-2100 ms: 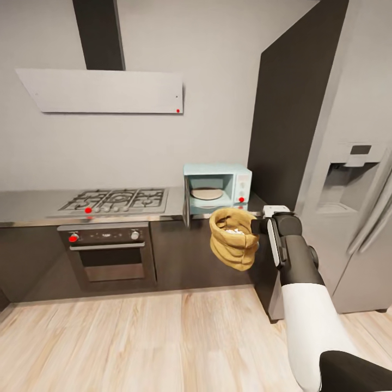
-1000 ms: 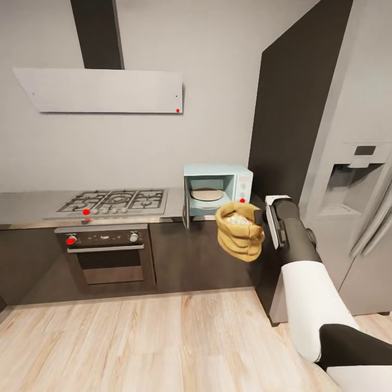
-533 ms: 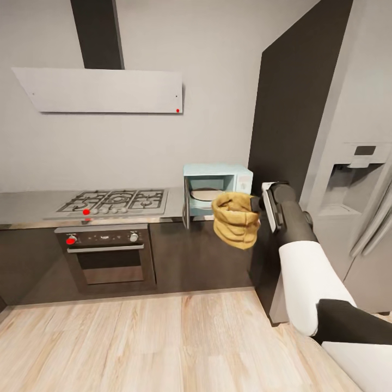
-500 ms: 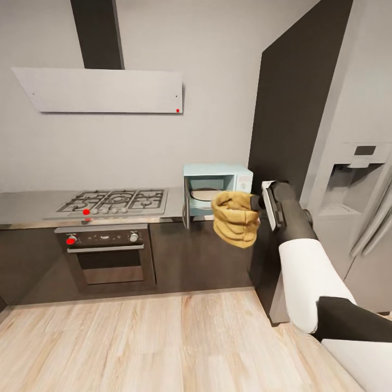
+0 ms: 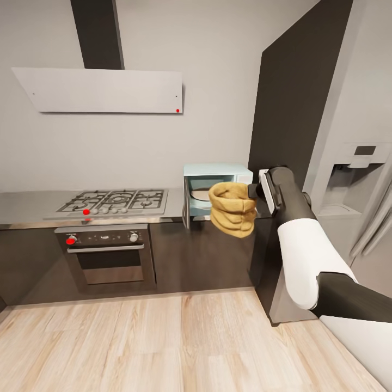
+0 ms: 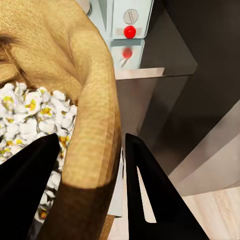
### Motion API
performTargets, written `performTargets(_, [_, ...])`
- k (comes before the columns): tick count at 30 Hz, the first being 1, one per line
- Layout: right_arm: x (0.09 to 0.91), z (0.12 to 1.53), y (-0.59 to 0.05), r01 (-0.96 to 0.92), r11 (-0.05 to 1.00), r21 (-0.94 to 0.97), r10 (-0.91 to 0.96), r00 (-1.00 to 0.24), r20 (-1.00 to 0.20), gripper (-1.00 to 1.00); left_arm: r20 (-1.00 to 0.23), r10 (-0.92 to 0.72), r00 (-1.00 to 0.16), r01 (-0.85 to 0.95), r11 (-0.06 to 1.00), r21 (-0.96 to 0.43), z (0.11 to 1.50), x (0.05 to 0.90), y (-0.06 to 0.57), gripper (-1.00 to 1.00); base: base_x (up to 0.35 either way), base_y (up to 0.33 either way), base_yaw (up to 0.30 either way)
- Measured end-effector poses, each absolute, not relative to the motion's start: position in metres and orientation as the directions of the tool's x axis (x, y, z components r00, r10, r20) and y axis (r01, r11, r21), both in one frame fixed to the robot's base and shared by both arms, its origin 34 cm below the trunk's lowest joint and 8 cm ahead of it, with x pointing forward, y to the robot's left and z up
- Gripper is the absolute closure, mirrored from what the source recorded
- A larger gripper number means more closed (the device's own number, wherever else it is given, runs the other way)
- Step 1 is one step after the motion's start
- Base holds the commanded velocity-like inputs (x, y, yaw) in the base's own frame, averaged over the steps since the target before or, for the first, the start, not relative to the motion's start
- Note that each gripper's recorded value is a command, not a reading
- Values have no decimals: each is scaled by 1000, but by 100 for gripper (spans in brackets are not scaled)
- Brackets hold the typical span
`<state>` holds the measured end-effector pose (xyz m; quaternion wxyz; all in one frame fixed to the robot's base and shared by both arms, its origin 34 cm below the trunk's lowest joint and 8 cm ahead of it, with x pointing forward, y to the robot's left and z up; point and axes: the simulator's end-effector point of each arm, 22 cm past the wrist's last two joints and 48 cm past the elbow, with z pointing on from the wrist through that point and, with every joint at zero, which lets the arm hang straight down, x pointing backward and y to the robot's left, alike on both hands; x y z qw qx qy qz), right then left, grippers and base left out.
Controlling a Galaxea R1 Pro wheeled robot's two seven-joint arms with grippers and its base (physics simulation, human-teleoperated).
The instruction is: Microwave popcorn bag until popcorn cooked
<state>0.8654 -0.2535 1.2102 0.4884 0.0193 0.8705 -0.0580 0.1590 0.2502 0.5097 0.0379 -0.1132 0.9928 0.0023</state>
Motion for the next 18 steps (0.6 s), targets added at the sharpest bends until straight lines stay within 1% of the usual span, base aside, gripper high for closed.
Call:
performTargets(4, [865,1210,-253,89,993,-83,-25,-522,-853,100,-76,-225,-971,-225,974,-4,510,159,250,-100,0,0,0])
performTargets(15, [865,1210,-223,48,996,-70,-34,-521,-853,100,-75,-224,-972,-225,974,-7,510,159,250,-100,2,0,0])
performTargets(18, [864,1211,-223,50,996,-73,-36,-520,-853,100,-75,-223,-972,-223,975,-8,510,159,249,-100,205,0,0])
